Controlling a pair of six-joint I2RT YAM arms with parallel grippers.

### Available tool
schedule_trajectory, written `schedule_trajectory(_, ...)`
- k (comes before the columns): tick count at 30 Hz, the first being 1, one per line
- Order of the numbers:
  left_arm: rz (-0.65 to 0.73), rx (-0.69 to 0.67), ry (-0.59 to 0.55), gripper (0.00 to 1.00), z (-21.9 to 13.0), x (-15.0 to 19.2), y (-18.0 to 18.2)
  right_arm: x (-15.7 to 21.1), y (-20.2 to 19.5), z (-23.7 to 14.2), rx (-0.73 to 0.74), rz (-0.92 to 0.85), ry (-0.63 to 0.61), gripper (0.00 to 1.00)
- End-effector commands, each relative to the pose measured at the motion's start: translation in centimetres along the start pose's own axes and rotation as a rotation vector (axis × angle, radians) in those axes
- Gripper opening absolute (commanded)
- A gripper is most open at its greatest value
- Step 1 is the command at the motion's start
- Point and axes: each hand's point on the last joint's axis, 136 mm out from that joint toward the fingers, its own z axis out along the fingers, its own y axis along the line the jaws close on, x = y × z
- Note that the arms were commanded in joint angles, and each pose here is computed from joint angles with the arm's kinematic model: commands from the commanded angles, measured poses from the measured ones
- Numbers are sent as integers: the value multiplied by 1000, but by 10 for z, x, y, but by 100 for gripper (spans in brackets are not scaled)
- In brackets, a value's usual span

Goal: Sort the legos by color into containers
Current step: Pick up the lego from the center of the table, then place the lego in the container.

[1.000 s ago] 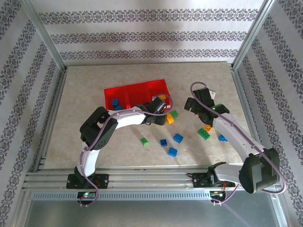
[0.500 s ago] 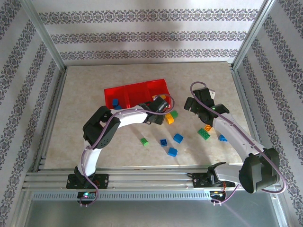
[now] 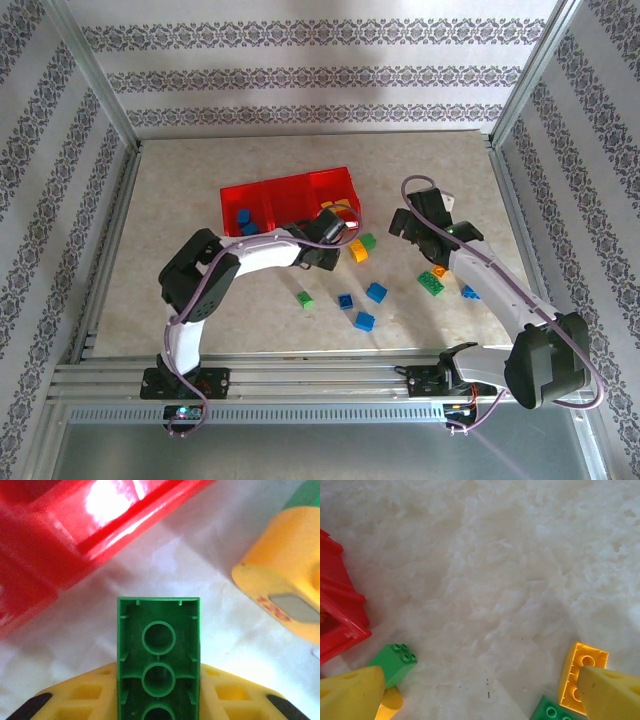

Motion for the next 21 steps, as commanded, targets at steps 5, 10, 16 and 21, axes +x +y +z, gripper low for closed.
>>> schedule_trajectory(5,-63,8,-156,14,-55,-26,2,5,-10,0,17,31,-4,98)
schedule_trajectory(10,-125,-50,-230,14,-79,-50,27,10,-6,8,8,18,32,98)
schedule_trajectory(16,-214,-133,-258,14,-82,-77,74,14,4,18,-17,8,65,98)
schedule_trajectory(21,-240,-192,-244,14,-75,-93,103,20,10,27,-26,-7,103,98)
